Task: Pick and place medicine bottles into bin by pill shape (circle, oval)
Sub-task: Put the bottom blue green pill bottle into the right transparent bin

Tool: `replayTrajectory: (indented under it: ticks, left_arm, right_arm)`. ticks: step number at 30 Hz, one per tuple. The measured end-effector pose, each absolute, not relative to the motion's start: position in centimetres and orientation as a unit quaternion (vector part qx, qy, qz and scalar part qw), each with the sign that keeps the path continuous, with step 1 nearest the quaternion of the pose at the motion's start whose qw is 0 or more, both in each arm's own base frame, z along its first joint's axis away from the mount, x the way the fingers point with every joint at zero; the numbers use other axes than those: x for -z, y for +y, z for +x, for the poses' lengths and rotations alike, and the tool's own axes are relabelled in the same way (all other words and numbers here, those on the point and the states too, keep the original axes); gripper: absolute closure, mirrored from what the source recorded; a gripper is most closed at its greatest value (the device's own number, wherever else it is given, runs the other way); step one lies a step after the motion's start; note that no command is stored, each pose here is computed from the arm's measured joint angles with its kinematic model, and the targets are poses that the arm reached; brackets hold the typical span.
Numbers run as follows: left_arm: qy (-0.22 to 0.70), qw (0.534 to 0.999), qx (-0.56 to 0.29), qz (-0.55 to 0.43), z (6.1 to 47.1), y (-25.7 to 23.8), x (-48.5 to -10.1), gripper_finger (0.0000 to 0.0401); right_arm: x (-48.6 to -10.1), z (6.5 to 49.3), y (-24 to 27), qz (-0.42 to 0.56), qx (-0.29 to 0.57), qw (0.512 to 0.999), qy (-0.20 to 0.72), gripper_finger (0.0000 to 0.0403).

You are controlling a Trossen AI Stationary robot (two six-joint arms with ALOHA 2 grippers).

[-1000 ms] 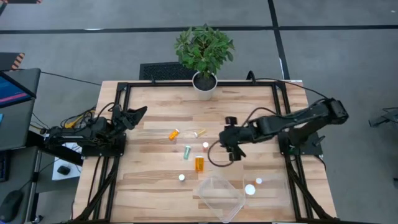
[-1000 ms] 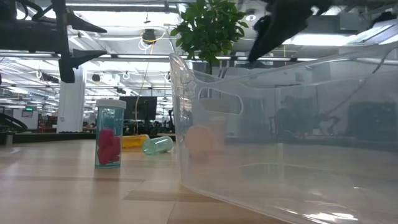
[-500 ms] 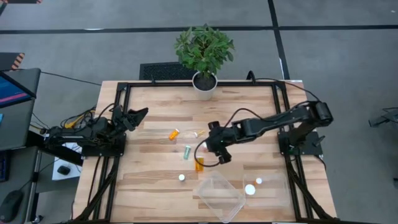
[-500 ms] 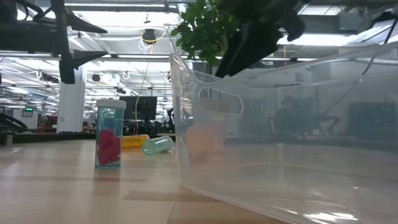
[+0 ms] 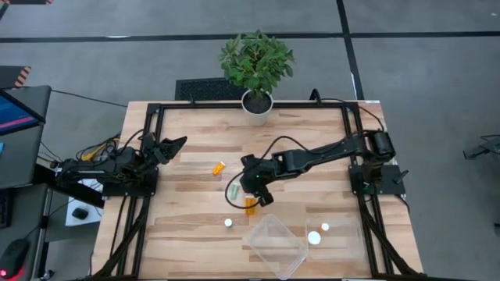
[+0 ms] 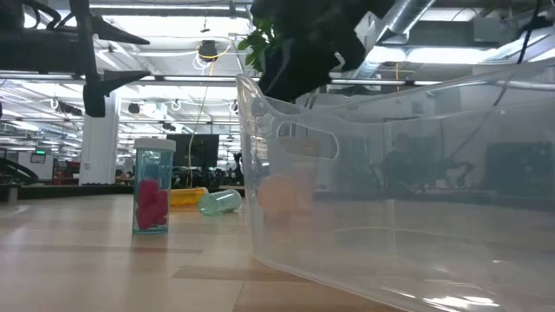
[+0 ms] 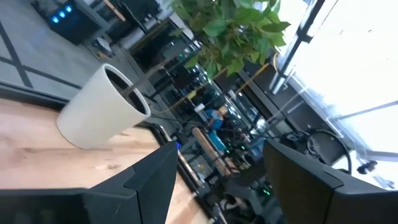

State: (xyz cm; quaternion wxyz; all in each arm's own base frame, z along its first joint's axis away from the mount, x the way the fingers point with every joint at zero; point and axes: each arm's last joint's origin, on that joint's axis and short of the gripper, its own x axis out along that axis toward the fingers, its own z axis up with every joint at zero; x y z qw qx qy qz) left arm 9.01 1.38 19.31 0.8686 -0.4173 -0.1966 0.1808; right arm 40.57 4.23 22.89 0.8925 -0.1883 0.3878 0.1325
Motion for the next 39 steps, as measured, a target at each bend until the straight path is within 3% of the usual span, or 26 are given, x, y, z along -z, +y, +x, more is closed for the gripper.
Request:
replayTrajectory:
  ticks: [5, 16, 28, 39]
  left_arm:
    - [-0.178, 0.881, -0.138, -0.415, 9.1, 1.1, -19.3, 0.0171]
    - [-0.168, 0.884, -0.141, -0.414, 9.2, 1.1, -19.1, 0.0171]
    - [-0.162, 0.885, -0.145, -0.412, 9.2, 1.1, -19.0, 0.0171]
    - [-0.157, 0.884, -0.138, -0.419, 9.2, 1.1, -18.9, 0.0171]
  right_arm:
    - [-23.4, 41.5, 5.1, -0.206, -0.175, 0.894, 0.358, 0.018]
    - [-24.5, 41.8, 8.6, -0.217, -0.21, 0.911, 0.282, 0.018]
    - [-21.4, 43.0, 11.9, -0.196, -0.232, 0.913, 0.271, 0.016]
    - [-22.3, 43.4, 11.9, -0.176, -0.233, 0.928, 0.23, 0.0158]
